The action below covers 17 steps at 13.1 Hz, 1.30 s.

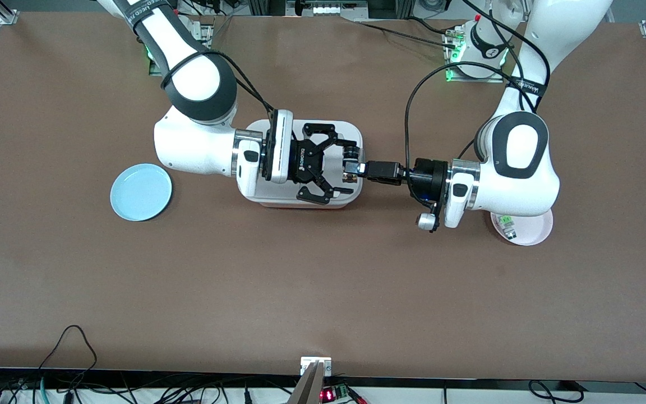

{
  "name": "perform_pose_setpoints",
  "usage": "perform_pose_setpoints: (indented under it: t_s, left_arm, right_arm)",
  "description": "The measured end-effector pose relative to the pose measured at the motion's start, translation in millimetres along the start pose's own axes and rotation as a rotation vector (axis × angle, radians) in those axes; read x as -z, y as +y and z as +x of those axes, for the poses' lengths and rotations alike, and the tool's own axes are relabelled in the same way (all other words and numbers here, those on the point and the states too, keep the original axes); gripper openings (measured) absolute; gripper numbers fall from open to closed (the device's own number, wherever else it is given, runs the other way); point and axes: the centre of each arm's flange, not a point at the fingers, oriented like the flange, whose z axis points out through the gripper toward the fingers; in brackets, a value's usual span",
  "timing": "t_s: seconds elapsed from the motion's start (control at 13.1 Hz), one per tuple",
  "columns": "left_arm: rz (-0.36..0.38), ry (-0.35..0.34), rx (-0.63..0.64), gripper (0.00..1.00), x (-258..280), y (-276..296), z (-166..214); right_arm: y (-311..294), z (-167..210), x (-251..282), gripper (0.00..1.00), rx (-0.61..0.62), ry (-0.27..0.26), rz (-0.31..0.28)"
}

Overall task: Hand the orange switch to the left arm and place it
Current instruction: 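Open the right gripper and pull both grippers apart with the switch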

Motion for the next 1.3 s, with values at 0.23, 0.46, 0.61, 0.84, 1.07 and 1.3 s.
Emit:
perform_pose_setpoints:
  t_s: [0.23,0.46,0.61,0.84,1.07,1.3]
  left_arm:
    - [0.024,0.003,-0.017,0.41,2,4,1]
    - [0.103,-0.026,-0.046,0.41,2,1,-2]
    - [0.146,-0.041,-0.060,0.41,0,-2,-3]
    - [0.208,-0.098,-0.118,0.41,-2,-8,-9]
    - [0.283,-0.197,-0.160,0.41,-4,-17,-18]
    - [0.374,-0.342,-0.222,0.41,-1,-19,-33]
  right_arm:
    - [4,0,6,1.00,-0.003,0.007,0.011]
    - [24,-6,37,1.00,-0.012,0.007,-0.013]
    - [36,-12,67,1.00,-0.004,-0.021,-0.019]
    - [42,-14,114,1.00,-0.063,-0.150,0.003]
    - [44,-7,156,1.00,-0.227,-0.271,-0.004]
    - [51,-8,188,1.00,-0.391,-0.393,-0.089]
